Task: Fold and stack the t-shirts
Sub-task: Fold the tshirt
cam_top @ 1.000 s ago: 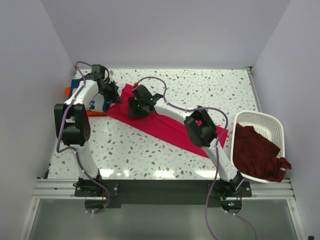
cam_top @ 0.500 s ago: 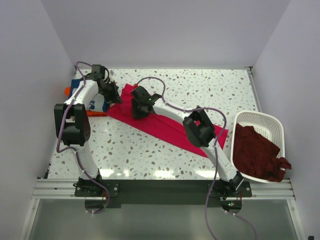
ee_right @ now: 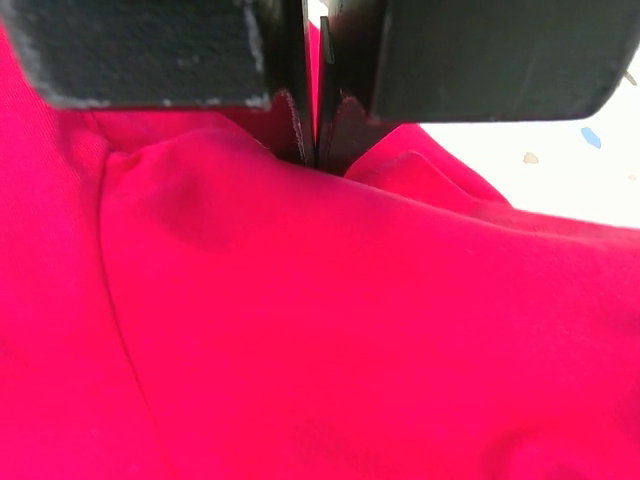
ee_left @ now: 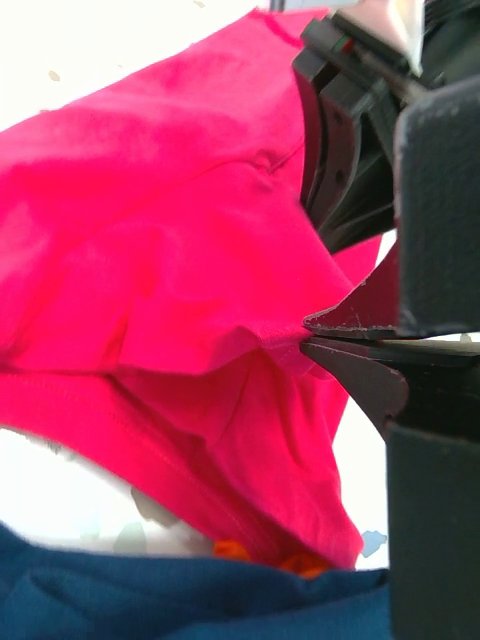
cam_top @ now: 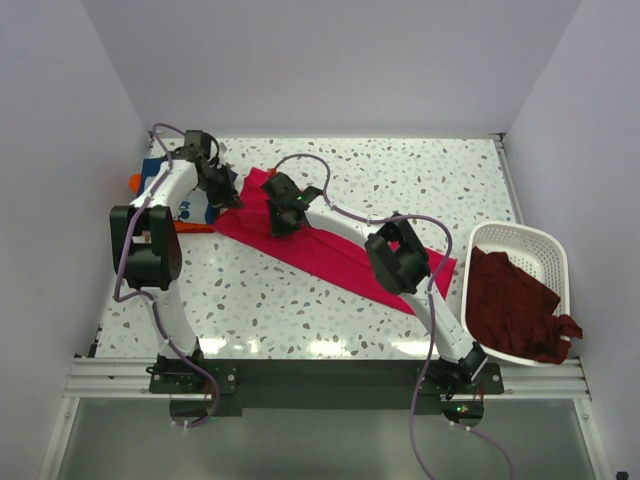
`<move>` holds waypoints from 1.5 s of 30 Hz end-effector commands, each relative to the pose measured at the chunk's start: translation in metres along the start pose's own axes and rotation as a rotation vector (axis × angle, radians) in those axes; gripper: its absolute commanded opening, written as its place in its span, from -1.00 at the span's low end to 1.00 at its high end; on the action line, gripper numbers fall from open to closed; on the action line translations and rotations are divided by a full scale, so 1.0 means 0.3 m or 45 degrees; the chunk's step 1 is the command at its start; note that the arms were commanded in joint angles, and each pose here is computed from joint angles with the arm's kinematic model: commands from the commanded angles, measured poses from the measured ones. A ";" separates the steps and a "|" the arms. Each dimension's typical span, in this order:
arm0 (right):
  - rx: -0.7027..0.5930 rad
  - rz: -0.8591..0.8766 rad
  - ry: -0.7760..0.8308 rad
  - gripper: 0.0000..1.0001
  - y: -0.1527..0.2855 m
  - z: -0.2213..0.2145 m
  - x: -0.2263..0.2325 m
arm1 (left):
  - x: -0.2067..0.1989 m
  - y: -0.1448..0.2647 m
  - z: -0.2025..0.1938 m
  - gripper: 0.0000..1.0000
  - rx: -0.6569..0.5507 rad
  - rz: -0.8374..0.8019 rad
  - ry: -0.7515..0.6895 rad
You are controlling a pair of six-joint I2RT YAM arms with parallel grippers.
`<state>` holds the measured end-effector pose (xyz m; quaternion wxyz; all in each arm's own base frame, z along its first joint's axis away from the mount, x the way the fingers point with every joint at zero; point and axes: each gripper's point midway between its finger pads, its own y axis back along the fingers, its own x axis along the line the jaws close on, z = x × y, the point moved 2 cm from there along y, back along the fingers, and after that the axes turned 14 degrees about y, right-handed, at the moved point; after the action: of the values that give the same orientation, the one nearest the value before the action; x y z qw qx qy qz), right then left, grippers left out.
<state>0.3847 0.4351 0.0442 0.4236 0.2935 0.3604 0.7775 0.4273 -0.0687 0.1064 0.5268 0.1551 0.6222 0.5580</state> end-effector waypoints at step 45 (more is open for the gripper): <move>-0.056 -0.076 0.159 -0.09 0.015 0.060 0.054 | -0.018 0.025 0.047 -1.00 -0.043 0.021 -0.037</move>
<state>0.3843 0.4590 0.0515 0.4146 0.2417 0.3702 0.7954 0.4285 -0.0618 0.1051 0.5156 0.1665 0.6134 0.5746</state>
